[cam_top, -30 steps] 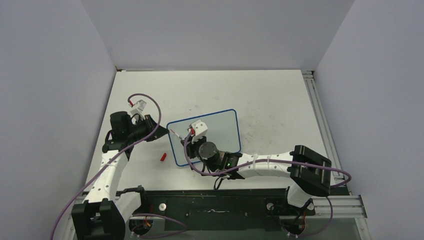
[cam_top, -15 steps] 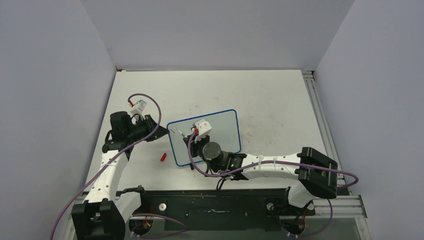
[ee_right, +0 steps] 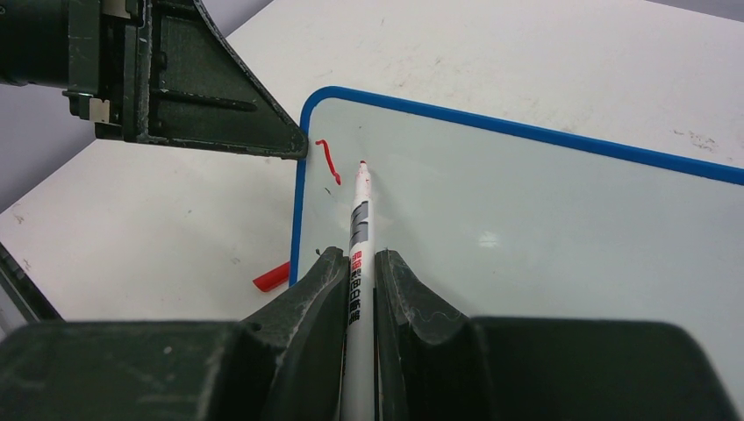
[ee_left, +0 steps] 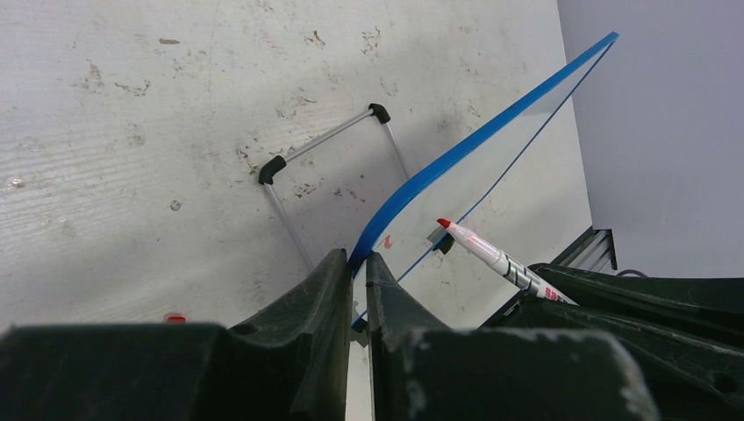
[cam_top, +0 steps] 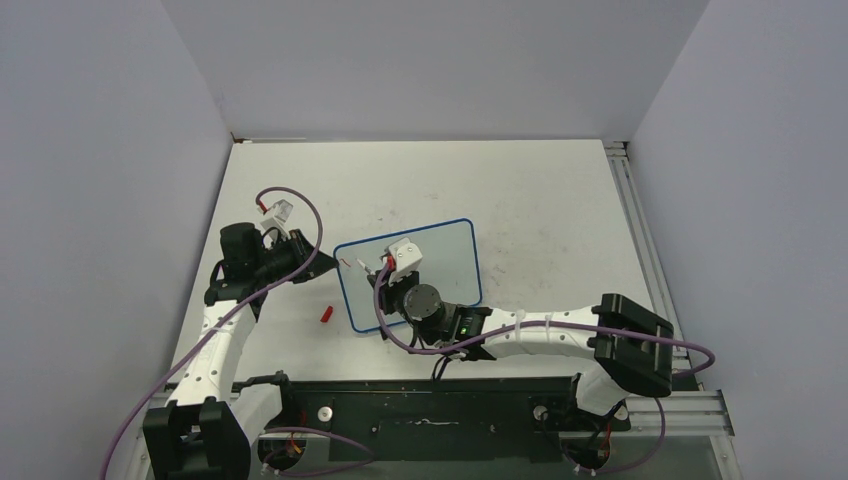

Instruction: Write a sentence on the whiteboard

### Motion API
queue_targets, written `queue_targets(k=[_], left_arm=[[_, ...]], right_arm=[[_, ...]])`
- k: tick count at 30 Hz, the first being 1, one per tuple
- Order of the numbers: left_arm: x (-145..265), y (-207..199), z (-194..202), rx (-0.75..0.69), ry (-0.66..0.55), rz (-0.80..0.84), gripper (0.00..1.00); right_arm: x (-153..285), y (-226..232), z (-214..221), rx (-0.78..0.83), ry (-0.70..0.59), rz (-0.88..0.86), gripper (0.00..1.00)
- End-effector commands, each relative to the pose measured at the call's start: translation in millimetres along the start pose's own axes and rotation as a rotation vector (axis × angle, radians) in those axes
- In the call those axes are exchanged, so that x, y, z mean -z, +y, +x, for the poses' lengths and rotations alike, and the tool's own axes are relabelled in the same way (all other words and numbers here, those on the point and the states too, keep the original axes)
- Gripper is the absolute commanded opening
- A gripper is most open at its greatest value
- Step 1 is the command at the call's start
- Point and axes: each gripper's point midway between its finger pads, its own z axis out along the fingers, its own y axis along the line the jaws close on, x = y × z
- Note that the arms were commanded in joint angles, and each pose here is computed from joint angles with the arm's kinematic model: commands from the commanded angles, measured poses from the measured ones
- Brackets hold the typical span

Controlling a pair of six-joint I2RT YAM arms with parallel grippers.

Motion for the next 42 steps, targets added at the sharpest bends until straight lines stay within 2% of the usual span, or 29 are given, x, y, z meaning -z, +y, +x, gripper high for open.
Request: queue_targets(k=[1, 42], left_arm=[[0.5, -14.7, -10.8, -0.047, -0.020, 0.053, 0.09], [0.5, -16.1, -11.1, -0.049, -0.019, 0.059, 0.08]], right_arm=[[-6.4, 7.1, -24.7, -0.033, -0.075, 0.003, 0.05], [-9.8, 8.8, 6.7, -0.025, -0.010, -0.009, 0.05]])
